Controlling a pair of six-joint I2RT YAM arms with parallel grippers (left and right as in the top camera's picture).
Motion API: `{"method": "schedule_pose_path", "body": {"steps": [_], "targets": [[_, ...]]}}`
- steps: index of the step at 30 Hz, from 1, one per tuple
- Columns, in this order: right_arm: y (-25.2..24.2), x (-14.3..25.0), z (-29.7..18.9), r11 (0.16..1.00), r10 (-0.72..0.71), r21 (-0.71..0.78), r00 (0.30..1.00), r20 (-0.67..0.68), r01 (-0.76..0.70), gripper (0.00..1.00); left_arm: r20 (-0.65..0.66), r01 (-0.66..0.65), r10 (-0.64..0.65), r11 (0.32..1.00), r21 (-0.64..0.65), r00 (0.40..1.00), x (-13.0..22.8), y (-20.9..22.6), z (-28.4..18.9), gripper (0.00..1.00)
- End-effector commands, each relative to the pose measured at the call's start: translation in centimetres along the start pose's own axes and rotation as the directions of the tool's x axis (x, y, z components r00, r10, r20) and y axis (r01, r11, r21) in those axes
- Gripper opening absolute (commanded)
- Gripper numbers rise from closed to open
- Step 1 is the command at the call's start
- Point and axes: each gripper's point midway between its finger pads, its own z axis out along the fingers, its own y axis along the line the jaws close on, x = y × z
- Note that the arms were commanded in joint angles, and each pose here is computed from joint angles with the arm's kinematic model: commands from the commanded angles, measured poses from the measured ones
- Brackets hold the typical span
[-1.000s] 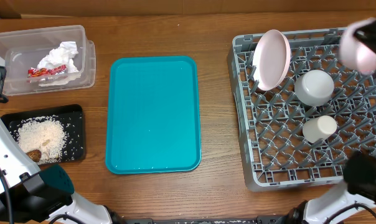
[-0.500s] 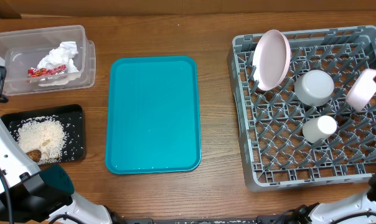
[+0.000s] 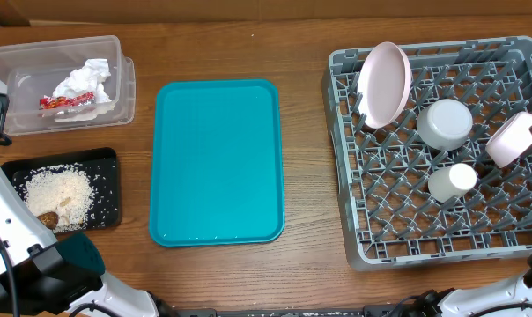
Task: Sort waste into correct bins and load items into the dishwasher
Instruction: 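Lift the saucer and carry it right into the dish rack, then lower the saucer into the rack's front right and release it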
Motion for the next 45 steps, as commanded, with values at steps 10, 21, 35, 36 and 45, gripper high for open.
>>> {"method": "schedule_pose_path", "body": {"steps": [10, 21, 35, 36, 45], "targets": [[-0.8, 1.0, 0.2, 0.999, 0.021, 0.033, 1.000, -0.018, -0.020, 0.04, 0.012, 0.011, -0.011, 1.000, -0.010, 1.000, -0.1, -0.1, 0.2, 1.00], [-1.7, 1.9, -0.8, 0.988, 0.145, 0.062, 0.989, -0.010, -0.144, 0.04, 0.012, 0.012, -0.011, 1.000, -0.010, 1.000, -0.2, -0.1, 0.2, 1.00], [-4.0, 1.9, -3.8, 0.954, 0.234, 0.184, 0.971, 0.047, -0.238, 0.07, 0.012, 0.011, -0.011, 1.000, -0.010, 1.000, -0.1, -0.1, 0.2, 1.00], [-4.2, 1.8, -4.1, 0.946, 0.248, 0.199, 0.967, 0.055, -0.254, 0.07, 0.012, 0.011, -0.011, 1.000, -0.010, 1.000, -0.1, -0.1, 0.2, 1.00], [-5.7, 0.7, -8.9, 0.813, 0.342, 0.421, 0.915, 0.214, -0.402, 0.11, 0.012, 0.011, -0.011, 1.000, -0.010, 1.000, -0.1, -0.1, 0.2, 1.00]]}}
